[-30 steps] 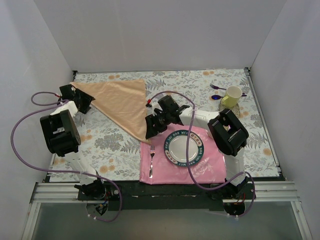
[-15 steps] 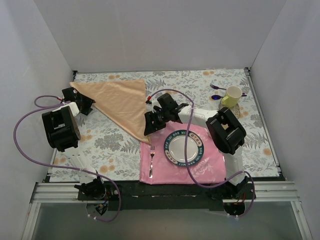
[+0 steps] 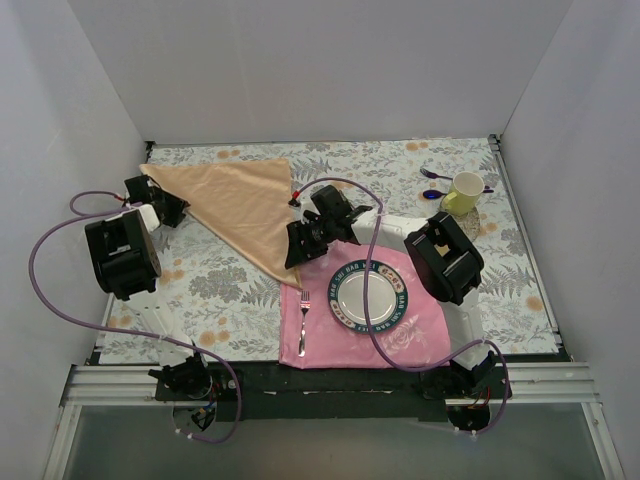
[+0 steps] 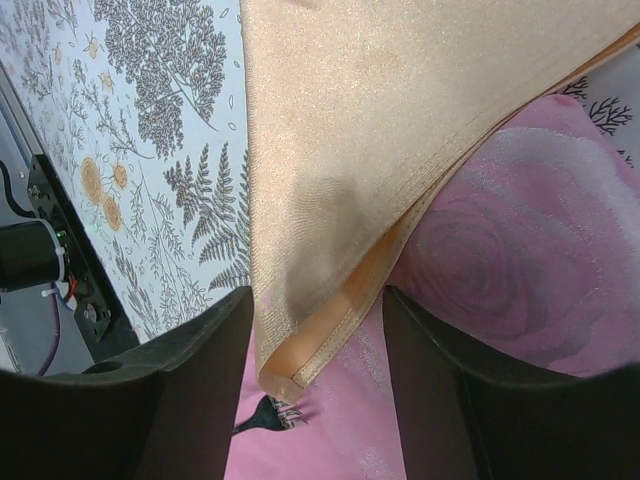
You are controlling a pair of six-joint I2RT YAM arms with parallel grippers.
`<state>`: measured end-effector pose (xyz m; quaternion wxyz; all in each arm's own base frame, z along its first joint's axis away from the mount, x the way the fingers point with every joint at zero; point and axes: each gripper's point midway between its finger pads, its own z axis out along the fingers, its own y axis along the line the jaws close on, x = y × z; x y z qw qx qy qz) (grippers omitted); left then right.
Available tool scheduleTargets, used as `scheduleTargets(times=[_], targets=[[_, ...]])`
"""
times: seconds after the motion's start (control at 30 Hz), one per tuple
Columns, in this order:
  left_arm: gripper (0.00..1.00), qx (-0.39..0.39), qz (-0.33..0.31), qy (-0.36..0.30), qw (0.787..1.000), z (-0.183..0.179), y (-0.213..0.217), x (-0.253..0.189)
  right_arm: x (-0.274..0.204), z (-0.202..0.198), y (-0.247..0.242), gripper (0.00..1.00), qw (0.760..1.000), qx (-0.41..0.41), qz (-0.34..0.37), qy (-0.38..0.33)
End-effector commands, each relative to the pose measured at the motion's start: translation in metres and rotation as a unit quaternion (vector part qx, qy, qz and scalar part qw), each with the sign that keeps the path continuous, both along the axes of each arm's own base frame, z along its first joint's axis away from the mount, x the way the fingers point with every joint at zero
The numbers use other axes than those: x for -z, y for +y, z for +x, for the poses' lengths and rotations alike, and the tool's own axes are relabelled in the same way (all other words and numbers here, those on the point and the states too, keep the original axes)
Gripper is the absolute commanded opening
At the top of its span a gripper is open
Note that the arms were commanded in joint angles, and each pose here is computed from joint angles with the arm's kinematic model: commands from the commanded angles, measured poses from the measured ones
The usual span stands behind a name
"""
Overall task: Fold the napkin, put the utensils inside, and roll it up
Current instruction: Grab a utensil with the left arm
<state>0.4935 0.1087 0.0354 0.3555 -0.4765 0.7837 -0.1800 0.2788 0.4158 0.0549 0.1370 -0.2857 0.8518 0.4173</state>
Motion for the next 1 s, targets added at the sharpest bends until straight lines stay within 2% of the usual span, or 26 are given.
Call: scheduleTargets(times=[0.0, 0.47, 0.77, 0.97], targets=[[0.33, -0.002, 0.014, -0.011, 1.000, 0.009, 0.008, -0.008, -0.011, 0.007, 0.010, 0.60, 1.000, -0.004, 0.028, -0.003], [0.20, -0.005, 0.020, -0.009, 1.000, 0.015, 0.014, -0.002, -0.010, 0.001, 0.007, 0.49, 1.000, -0.008, 0.030, 0.003], [0.12, -0.009, 0.039, 0.001, 0.999, 0.026, 0.032, 0.006, -0.028, 0.003, 0.001, 0.49, 0.999, -0.007, 0.027, -0.019], [0.04, -0.002, 0.080, 0.010, 0.997, 0.045, 0.051, 0.002, -0.052, 0.009, -0.010, 0.49, 0.999, 0.009, 0.029, -0.043]])
